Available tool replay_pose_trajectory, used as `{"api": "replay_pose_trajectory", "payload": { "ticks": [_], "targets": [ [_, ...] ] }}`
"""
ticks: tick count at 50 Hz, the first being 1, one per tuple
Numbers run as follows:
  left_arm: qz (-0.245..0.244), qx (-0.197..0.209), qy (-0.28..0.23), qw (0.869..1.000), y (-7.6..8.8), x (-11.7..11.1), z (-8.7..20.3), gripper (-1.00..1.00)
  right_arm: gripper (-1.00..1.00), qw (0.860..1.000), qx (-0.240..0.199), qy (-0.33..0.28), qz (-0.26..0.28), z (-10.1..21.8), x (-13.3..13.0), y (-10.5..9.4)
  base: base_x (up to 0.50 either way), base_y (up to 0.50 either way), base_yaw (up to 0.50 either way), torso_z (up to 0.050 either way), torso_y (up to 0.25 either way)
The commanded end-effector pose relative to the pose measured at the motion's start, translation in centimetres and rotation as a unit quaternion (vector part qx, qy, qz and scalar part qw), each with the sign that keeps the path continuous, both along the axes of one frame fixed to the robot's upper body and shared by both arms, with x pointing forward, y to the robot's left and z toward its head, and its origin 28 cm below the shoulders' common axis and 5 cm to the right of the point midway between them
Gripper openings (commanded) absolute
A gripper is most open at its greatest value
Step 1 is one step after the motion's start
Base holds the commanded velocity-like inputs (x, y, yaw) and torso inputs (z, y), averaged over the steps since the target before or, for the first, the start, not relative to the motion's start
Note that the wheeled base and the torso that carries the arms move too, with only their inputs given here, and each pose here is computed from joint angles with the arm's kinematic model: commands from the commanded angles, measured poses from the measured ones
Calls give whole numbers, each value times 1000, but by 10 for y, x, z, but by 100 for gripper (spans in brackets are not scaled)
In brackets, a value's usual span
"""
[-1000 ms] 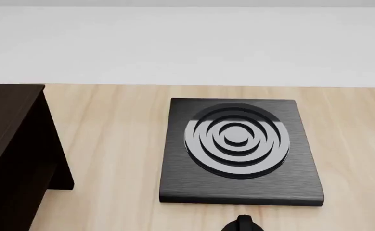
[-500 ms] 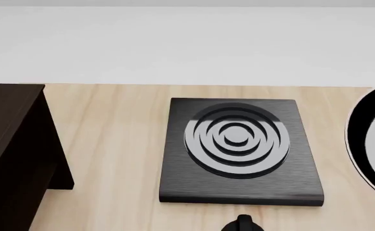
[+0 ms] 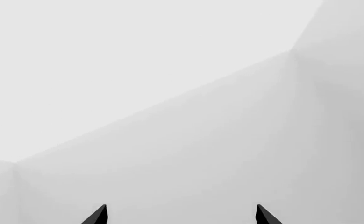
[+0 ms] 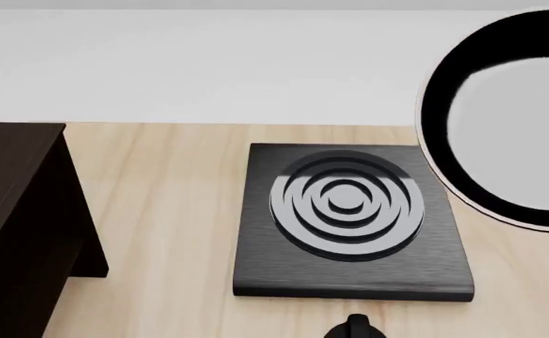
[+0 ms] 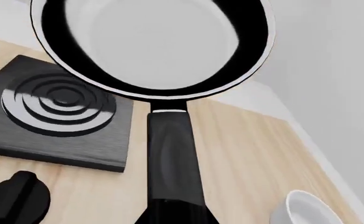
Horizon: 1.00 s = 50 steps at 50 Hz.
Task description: Put the frying pan under the cabinet shelf.
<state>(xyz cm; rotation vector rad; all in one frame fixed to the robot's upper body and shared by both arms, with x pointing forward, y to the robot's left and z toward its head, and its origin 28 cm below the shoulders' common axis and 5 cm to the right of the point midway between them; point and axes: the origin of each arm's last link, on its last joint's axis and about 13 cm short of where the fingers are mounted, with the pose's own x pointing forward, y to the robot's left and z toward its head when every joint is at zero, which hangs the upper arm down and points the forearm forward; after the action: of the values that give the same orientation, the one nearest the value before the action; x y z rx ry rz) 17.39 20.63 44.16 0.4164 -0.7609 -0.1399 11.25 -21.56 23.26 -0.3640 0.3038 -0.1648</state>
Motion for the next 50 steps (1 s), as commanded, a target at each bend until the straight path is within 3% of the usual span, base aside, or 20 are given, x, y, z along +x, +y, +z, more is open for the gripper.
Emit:
{"api": "replay_pose_trajectory", "payload": {
  "ticks": [1,7,15,16,17,18,19,20,21,22,23,24,25,26,27,28,30,50],
  "targets": [
    [-1,-2,-2,1000,1,-2,3,100,-100,998,-61,-30,18,32,4,10,0,0,0,0,0],
    [-3,-5,-7,1000,1,-5,6,100,-100,994,-89,-21,55,48,9,20,0,0,1,0,2],
    [-7,-7,-7,1000,2,-6,5,100,-100,989,-116,-1,92,48,10,13,0,0,0,1,0],
    [-6,-8,-7,1000,2,-7,5,100,-100,996,-41,70,23,32,12,4,0,0,0,0,0],
    [-5,-8,-7,1000,3,-6,4,100,-100,995,63,-7,77,23,32,12,0,0,0,0,0],
    [-5,-8,-7,1000,3,-6,5,100,-100,973,147,-92,155,22,55,28,0,0,0,0,0],
    [-5,-8,-7,1000,3,-6,5,100,-100,960,115,-68,248,9,69,46,0,0,3,0,10],
    [-5,-8,-7,1000,3,-6,5,100,-100,918,187,-216,276,28,85,48,0,0,3,0,0],
    [-5,-8,-8,1000,3,-6,5,100,-100,888,215,-242,327,19,97,63,0,0,3,0,0],
    [-6,-9,-8,1000,3,-6,5,100,-100,868,163,-204,422,20,109,94,0,0,3,0,0],
    [-6,-8,-8,1000,3,-5,5,100,-100,912,87,-103,387,26,110,84,0,0,3,0,0],
    [-7,-8,-7,1000,3,-5,4,100,-100,943,-13,-19,333,31,101,68,0,0,0,0,0],
    [-7,-8,-7,1000,3,-5,4,100,-100,961,-99,52,253,39,89,45,0,0,0,0,10],
    [-7,-9,-7,1000,3,-4,4,100,-100,966,-133,64,213,48,79,39,0,0,0,0,0],
    [-7,-9,-7,1000,3,-4,4,100,-100,964,-154,57,209,59,72,48,0,0,0,0,0],
    [-7,-9,-7,1000,3,-4,4,100,-100,969,-154,10,194,76,61,53,0,0,0,0,0],
    [-7,-9,-6,1000,4,-4,3,100,-100,973,-154,16,171,79,46,59,0,0,0,5,0],
    [-5,-9,-7,1000,4,-5,3,100,-100,956,-163,36,242,84,49,80,0,0,0,0,2]
  ]
}}
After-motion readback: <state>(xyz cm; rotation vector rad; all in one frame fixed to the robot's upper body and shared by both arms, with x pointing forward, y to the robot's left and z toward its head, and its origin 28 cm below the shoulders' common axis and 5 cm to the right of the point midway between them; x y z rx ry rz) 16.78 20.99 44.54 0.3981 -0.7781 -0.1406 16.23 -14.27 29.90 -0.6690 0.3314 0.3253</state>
